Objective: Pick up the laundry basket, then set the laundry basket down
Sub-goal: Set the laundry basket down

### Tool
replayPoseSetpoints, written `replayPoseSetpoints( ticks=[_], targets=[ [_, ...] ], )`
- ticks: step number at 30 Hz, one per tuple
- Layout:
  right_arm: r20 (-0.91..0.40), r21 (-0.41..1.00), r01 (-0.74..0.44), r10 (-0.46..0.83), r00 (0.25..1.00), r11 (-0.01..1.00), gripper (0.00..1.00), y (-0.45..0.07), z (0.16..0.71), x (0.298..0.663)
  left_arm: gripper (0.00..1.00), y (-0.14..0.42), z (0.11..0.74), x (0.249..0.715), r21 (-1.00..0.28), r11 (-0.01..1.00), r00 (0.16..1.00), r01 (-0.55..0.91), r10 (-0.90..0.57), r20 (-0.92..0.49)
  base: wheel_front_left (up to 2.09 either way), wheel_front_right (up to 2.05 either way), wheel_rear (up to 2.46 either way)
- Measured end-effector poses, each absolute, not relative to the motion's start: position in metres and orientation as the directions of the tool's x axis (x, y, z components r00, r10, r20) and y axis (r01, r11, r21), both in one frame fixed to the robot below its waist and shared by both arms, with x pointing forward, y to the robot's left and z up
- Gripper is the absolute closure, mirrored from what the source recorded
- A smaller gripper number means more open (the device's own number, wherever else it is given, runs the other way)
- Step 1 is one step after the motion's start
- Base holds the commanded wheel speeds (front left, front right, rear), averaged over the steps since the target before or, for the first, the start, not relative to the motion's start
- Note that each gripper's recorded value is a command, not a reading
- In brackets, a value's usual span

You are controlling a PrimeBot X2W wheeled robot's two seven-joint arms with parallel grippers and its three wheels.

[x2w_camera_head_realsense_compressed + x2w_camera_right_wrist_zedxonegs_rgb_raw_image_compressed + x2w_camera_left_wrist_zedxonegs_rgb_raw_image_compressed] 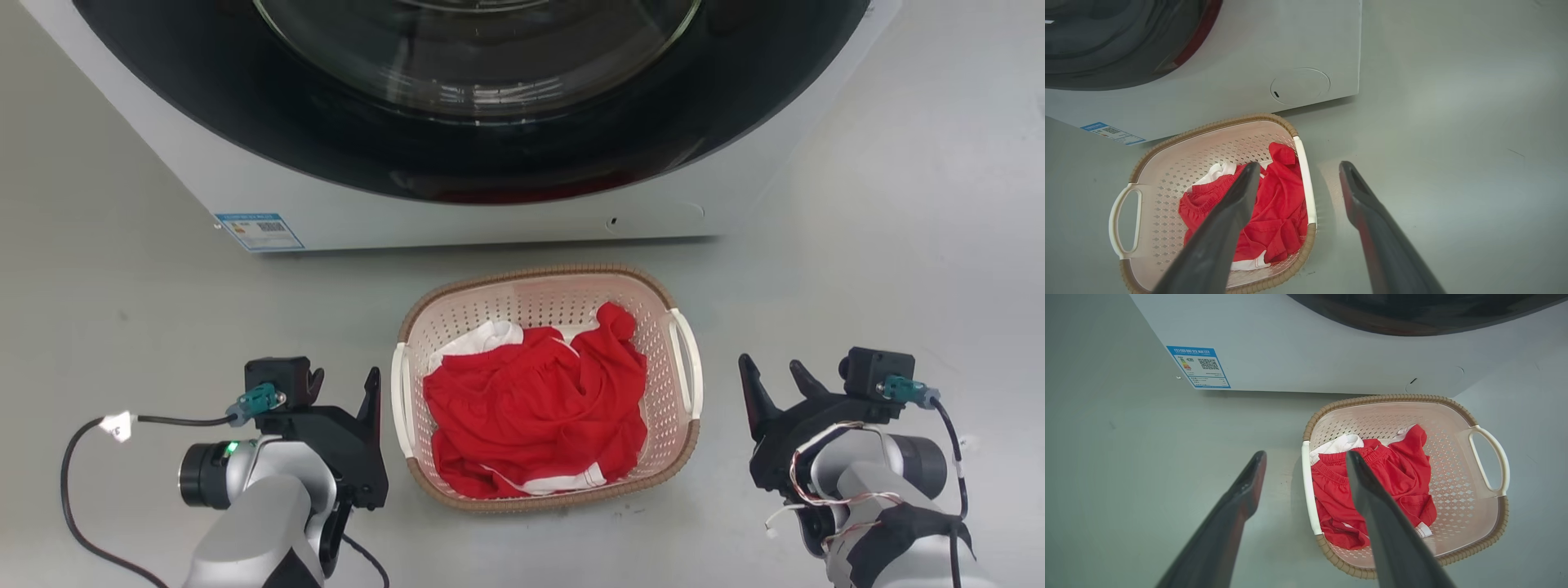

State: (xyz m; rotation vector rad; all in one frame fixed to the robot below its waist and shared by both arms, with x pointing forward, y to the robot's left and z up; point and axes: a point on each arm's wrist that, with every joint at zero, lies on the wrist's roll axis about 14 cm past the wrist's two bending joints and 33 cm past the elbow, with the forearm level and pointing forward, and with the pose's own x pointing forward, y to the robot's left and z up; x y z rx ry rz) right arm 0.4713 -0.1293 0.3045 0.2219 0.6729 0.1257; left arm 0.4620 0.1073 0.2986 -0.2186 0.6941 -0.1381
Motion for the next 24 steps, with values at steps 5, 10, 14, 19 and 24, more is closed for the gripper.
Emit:
replayPoseSetpoints(
  ticks=[5,10,14,19,24],
  targets=[
    [-0.565,0.252,-0.048,0.187,0.803,0.967,0.0,-0.129,0.323,0.459,0.0,0.108,0.319,0.455,-0.237,0.97,0.791,0.056,-0.188,-0.582,0.0,0.0,0.0],
    [-0.523,0.263,-0.073,0.206,0.827,0.962,0.0,-0.124,0.342,0.451,0.0,0.112,0.338,0.449,-0.232,0.971,0.822,0.052,-0.174,-0.543,0.0,0.0,0.0],
    [-0.477,0.279,-0.092,0.221,0.851,0.956,0.0,-0.119,0.359,0.447,0.0,0.118,0.355,0.446,-0.228,0.973,0.851,0.041,-0.154,-0.502,0.0,0.0,0.0],
    [-0.429,0.273,-0.099,0.213,0.878,0.957,0.0,-0.123,0.376,0.442,0.0,0.122,0.375,0.443,-0.226,0.974,0.886,0.031,-0.131,-0.445,0.0,0.0,0.0],
    [-0.395,0.257,-0.098,0.197,0.897,0.961,0.0,-0.128,0.387,0.431,0.0,0.128,0.389,0.432,-0.209,0.977,0.91,0.035,-0.118,-0.397,0.0,0.0,0.0]
  ],
)
